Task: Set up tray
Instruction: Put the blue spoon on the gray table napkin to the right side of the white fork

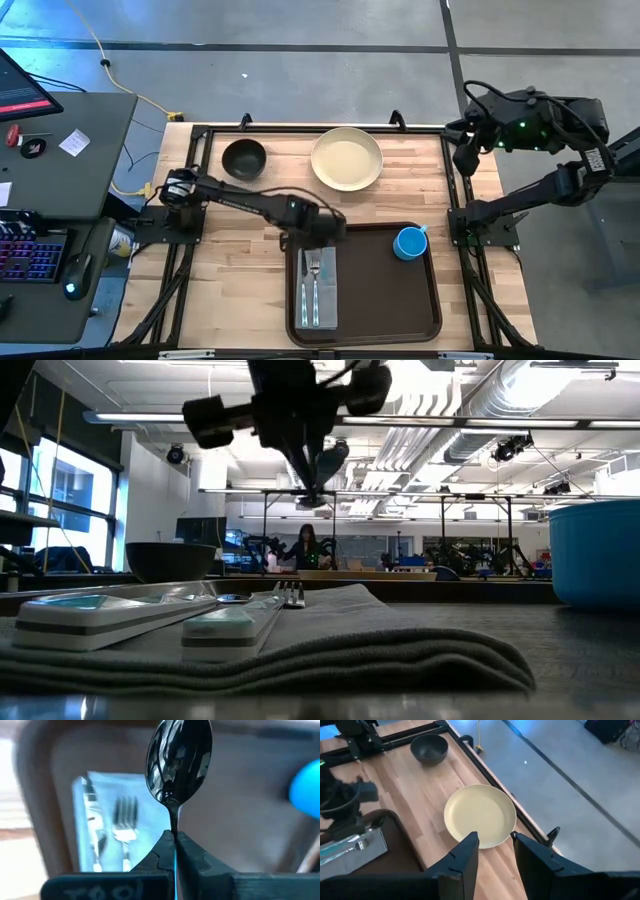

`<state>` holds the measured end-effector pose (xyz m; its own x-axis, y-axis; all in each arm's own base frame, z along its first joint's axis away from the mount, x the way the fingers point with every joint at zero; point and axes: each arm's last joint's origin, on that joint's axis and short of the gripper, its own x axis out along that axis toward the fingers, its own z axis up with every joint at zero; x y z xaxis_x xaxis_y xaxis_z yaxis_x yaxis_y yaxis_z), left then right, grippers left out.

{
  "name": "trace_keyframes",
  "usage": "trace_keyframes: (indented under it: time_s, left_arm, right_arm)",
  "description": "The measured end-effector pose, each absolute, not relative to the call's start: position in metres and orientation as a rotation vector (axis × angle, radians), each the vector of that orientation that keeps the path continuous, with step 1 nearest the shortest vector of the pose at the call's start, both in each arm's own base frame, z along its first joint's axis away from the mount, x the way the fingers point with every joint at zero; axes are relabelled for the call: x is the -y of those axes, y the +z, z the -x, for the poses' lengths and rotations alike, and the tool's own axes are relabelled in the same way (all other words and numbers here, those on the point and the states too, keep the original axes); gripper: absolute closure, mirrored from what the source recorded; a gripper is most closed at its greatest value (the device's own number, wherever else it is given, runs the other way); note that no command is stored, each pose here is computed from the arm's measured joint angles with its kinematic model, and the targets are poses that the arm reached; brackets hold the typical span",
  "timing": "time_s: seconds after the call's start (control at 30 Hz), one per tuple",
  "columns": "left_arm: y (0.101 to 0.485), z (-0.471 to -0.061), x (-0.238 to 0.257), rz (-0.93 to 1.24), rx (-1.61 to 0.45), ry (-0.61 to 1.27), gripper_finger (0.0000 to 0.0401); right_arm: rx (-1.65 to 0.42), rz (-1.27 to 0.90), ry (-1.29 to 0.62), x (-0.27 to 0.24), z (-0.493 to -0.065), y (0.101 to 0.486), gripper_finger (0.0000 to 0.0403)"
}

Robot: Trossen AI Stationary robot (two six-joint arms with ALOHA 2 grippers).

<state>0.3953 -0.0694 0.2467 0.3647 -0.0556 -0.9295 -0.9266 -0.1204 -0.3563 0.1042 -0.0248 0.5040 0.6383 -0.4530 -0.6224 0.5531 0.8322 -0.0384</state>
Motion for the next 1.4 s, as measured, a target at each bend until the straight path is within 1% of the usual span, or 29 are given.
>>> trace_keyframes:
  time_s: [0.13,0.2,0.27,0.33,0.4,0.5,0.57,0.63,0.7,0.77,0.83,0.9,0.97,1.4]
  left_arm:
    - [0.236,-0.396,0.093,1.458,-0.941,0.961,0.036]
    - [0.231,-0.401,0.103,1.476,-0.934,0.915,0.0359]
    - [0.226,-0.399,0.112,1.452,-0.956,0.915,0.0359]
    - [0.221,-0.406,0.123,1.469,-0.934,0.861,0.0358]
    - [0.214,-0.404,0.129,1.442,-0.96,0.873,0.0358]
    - [0.208,-0.41,0.14,1.458,-0.949,0.822,0.0358]
    - [0.2,-0.407,0.142,1.429,-0.974,0.859,0.0358]
    - [0.194,-0.414,0.145,1.452,-0.964,0.826,0.0358]
    - [0.187,-0.411,0.142,1.423,-0.996,0.878,0.0357]
    - [0.185,-0.42,0.145,1.469,-0.955,0.819,0.0357]
    - [0.181,-0.417,0.143,1.44,-0.98,0.855,0.0357]
    - [0.177,-0.423,0.146,1.469,-0.957,0.82,0.0357]
    - [0.173,-0.42,0.145,1.451,-0.987,0.853,0.0357]
    - [0.173,-0.417,0.145,1.459,-1.016,0.881,0.0357]
  right_arm:
    - [-0.661,-0.237,-0.57,0.024,-0.105,0.503,0.0286]
    - [-0.659,-0.277,-0.55,0.023,-0.105,0.503,0.0286]
    - [-0.66,-0.308,-0.533,0.022,-0.106,0.503,0.0286]
    - [-0.659,-0.34,-0.511,0.022,-0.105,0.503,0.0286]
    - [-0.658,-0.383,-0.498,0.021,-0.106,0.502,0.0286]
    - [-0.655,-0.43,-0.487,0.02,-0.107,0.502,0.0286]
    - [-0.657,-0.442,-0.488,0.02,-0.108,0.502,0.0286]
    - [-0.661,-0.445,-0.49,0.021,-0.11,0.501,0.0286]
    - [-0.665,-0.446,-0.487,0.021,-0.112,0.501,0.0286]
    - [-0.677,-0.442,-0.475,0.021,-0.115,0.5,0.0286]
    - [-0.687,-0.438,-0.46,0.021,-0.116,0.5,0.0286]
    - [-0.695,-0.446,-0.437,0.02,-0.118,0.499,0.0286]
    - [-0.7,-0.447,-0.431,0.02,-0.119,0.499,0.0286]
    - [-0.706,-0.396,-0.431,0.021,-0.119,0.499,0.0286]
